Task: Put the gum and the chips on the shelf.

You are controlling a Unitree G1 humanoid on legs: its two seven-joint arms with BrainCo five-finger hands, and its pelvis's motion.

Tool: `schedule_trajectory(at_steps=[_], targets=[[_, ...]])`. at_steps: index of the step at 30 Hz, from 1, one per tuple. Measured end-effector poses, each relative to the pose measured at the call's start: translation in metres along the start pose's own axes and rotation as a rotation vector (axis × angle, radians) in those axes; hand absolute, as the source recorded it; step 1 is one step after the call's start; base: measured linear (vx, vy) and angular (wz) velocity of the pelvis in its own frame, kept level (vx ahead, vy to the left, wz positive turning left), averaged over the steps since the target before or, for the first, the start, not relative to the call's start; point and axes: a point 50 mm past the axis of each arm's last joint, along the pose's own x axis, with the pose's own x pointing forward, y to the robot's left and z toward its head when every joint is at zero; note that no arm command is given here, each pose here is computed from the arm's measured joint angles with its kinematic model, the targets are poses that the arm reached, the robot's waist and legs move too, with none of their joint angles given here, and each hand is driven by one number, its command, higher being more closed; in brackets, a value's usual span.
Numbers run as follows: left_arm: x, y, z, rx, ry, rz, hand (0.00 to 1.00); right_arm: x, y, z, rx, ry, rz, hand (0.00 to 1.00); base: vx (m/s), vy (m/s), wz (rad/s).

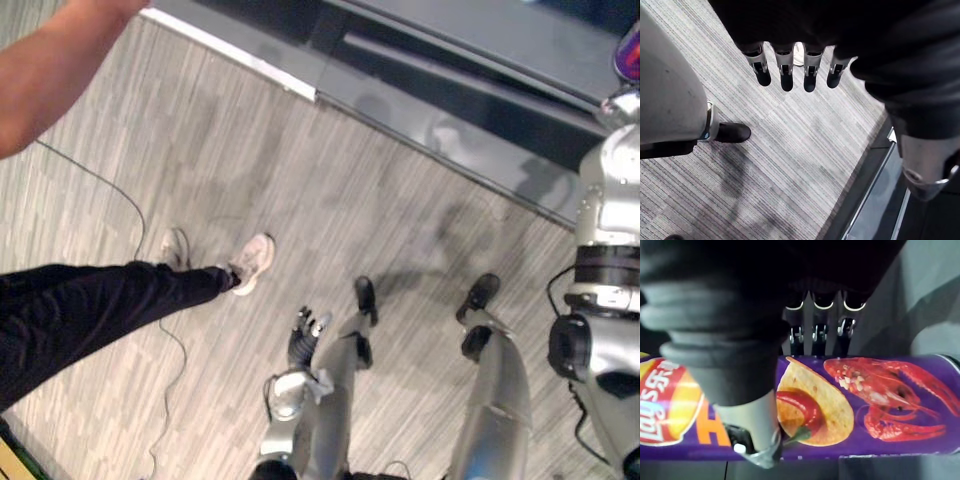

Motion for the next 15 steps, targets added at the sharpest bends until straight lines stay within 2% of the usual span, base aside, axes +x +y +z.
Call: schedule_trajectory(at_steps=[6, 7, 15], targets=[[-0.001, -0.001, -0.001, 0.002, 0.002, -0.004, 0.00, 0.000, 0.005, 0.002, -0.002, -0.018, 0.021, 1.00, 0.00, -0.001, -0.01], [-0.001, -0.002, -0.001, 0.003, 0.004, -0.008, 0.00, 0.001, 0.004, 0.000, -0.017, -0.020, 0.026, 0.00, 0.00, 0.000, 0.00], [-0.001, -0.002, -0.001, 0.003, 0.005, -0.010, 0.00, -0.005, 0.007, -0.023, -0.089, 0.078, 0.057, 0.00, 0.00, 0.000, 0.00]])
